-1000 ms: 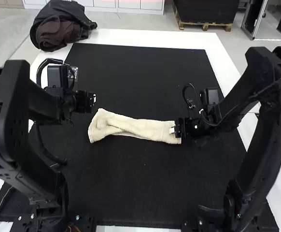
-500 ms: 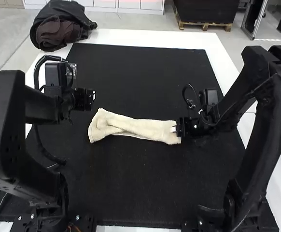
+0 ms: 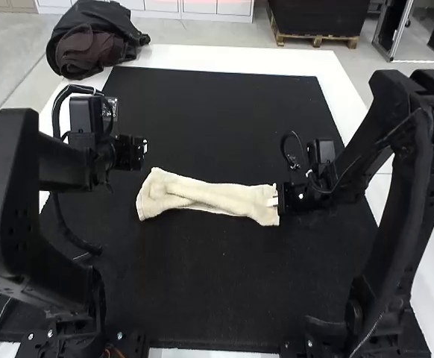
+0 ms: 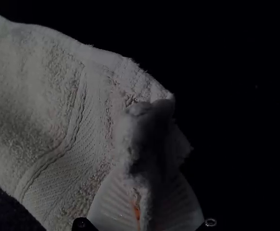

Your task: Fold the towel.

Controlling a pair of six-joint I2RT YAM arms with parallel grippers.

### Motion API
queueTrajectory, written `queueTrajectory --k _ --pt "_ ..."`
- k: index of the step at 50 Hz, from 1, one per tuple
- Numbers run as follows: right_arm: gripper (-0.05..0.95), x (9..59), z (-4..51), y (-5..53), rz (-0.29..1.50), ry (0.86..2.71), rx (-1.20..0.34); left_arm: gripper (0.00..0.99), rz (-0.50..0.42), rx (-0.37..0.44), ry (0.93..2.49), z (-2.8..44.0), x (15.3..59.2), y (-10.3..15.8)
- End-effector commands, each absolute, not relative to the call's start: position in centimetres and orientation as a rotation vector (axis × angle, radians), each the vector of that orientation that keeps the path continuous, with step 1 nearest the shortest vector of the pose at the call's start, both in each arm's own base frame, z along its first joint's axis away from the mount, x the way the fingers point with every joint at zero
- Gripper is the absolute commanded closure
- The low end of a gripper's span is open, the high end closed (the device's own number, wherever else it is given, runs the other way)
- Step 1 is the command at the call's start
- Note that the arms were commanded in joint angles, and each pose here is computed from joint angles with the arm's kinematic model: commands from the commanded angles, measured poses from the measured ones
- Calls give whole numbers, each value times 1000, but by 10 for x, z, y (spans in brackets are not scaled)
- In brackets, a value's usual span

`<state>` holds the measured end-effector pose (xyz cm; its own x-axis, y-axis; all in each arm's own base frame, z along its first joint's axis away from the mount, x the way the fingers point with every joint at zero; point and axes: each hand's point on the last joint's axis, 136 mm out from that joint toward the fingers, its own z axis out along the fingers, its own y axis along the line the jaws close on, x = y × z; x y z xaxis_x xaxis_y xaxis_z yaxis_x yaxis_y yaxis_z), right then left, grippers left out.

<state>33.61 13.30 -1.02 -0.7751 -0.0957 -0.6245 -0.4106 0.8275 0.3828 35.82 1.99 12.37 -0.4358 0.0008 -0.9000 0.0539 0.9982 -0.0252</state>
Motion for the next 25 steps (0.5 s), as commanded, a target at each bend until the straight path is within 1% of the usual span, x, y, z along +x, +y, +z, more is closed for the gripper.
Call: queueTrajectory --k 1,11,25 --pt "923 348 21 124 702 2327 -309 31 -60 23 2004 128 358 22" --pt "923 347 57 124 707 2290 -304 31 -42 14 2007 127 358 25" --pt "923 337 84 130 757 2318 -320 31 -37 8 2015 123 356 25"
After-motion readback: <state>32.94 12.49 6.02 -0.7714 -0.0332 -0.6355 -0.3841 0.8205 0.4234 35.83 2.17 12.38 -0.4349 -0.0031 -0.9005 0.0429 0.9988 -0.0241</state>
